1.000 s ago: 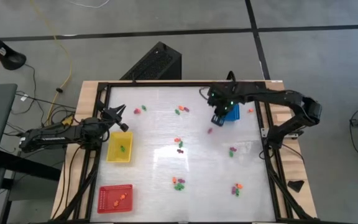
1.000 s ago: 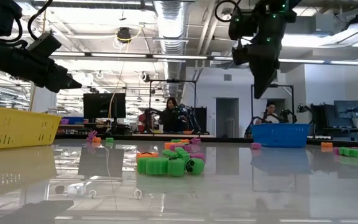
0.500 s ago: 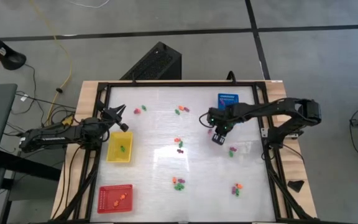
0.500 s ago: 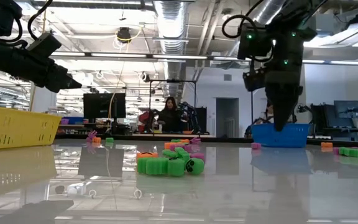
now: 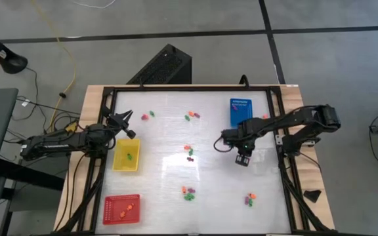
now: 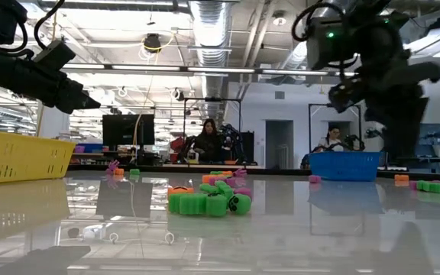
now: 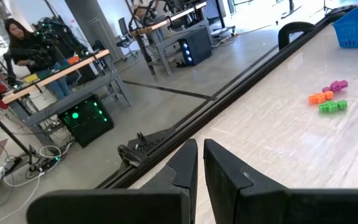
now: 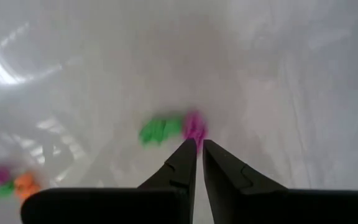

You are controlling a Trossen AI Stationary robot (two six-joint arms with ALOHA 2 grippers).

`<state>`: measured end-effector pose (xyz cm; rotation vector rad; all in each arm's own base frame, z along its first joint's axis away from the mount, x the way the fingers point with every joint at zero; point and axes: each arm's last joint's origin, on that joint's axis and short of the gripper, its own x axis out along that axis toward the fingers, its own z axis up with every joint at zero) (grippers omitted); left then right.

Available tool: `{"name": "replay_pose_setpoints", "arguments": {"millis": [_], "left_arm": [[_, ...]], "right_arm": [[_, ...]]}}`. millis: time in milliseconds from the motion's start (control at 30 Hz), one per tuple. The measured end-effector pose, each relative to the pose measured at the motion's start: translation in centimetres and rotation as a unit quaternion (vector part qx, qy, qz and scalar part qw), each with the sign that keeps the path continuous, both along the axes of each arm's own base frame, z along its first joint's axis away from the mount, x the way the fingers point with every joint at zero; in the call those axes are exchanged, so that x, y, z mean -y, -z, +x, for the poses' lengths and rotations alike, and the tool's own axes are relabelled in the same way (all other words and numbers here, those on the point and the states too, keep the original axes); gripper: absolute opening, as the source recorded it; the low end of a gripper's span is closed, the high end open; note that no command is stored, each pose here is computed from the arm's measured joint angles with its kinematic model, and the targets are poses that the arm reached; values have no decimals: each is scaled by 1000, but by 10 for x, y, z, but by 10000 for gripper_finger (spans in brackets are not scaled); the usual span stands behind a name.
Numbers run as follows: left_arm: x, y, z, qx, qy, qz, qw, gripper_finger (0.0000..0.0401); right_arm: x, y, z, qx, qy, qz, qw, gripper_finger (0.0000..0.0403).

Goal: Sort Halloween decoration
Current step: Put the purple skeleton toy into the blue bin

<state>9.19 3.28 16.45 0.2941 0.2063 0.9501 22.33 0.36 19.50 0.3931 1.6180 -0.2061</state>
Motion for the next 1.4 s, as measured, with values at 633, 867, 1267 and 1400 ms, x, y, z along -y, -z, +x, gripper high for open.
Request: {"name": "replay_pose_setpoints", "arguments": {"millis": [633, 867, 1267, 1400], "left_arm": [[0, 0, 0, 0, 0, 0, 1000, 18], [0, 0, 0, 0, 0, 0, 1000, 18], [0, 0, 0, 0, 0, 0, 1000, 18], [0, 0, 0, 0, 0, 0, 1000, 18]], "right_arm": [[-15, 8, -7, -19, -20, -43, 999, 225], [-16, 25, -15, -22, -41, -42, 998, 201], [-24, 35, -14, 9, -61, -40, 997, 181], [-32, 38, -13, 10, -78, -41, 996, 178]]}}
